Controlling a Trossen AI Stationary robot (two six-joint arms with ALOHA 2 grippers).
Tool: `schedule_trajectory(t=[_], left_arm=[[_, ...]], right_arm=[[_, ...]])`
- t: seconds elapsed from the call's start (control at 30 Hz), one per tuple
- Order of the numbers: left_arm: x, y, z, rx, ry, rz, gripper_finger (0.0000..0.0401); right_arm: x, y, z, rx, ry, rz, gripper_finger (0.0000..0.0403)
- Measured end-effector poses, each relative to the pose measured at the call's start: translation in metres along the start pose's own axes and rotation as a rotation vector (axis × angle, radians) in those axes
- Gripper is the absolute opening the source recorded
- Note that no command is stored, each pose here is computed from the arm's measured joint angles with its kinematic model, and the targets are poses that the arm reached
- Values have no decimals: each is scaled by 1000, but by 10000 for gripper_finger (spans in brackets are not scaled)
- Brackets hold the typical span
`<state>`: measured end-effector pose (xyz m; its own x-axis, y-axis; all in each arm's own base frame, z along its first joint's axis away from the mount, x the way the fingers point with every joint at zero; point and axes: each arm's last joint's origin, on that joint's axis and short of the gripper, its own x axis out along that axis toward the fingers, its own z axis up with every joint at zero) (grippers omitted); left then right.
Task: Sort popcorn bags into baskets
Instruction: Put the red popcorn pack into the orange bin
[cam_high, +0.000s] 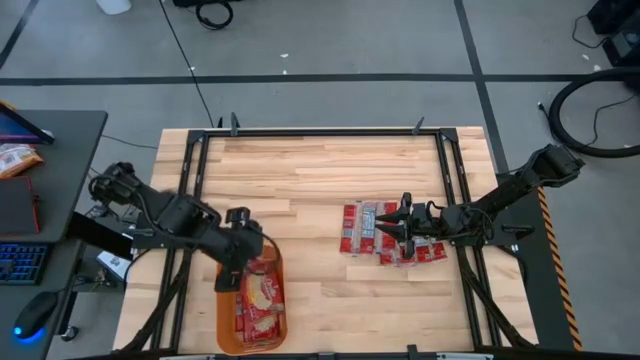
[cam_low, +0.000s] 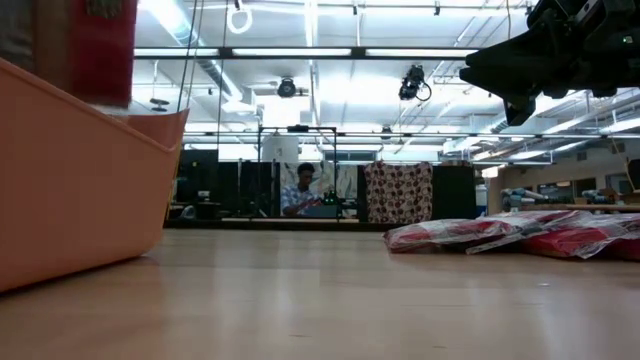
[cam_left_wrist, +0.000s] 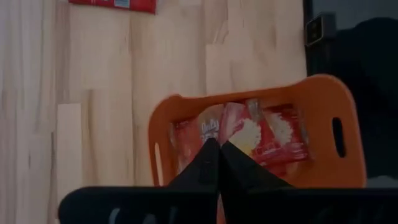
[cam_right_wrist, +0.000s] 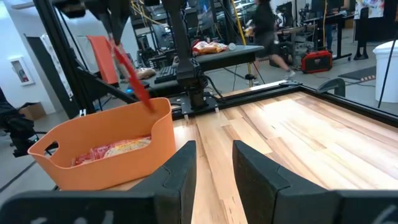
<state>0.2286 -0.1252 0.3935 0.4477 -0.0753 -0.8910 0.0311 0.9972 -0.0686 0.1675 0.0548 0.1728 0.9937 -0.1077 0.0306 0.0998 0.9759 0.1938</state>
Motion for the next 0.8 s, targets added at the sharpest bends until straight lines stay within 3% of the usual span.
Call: schedule_trajectory(t=[0.2, 0.47, 0.67, 0.8], left_arm=[[28, -10, -17, 46, 64, 56, 3], [72, -20, -38, 39, 145, 9, 6], [78, -21, -38, 7, 126, 6, 55], [79, -25, -32, -49, 102, -100, 94]], right_arm=[[0, 0, 0, -1, 0, 0, 110], [0, 0, 0, 2, -2, 0, 110], [0, 0, 0, 3, -3, 0, 110], [0, 0, 0, 1, -3, 0, 110]])
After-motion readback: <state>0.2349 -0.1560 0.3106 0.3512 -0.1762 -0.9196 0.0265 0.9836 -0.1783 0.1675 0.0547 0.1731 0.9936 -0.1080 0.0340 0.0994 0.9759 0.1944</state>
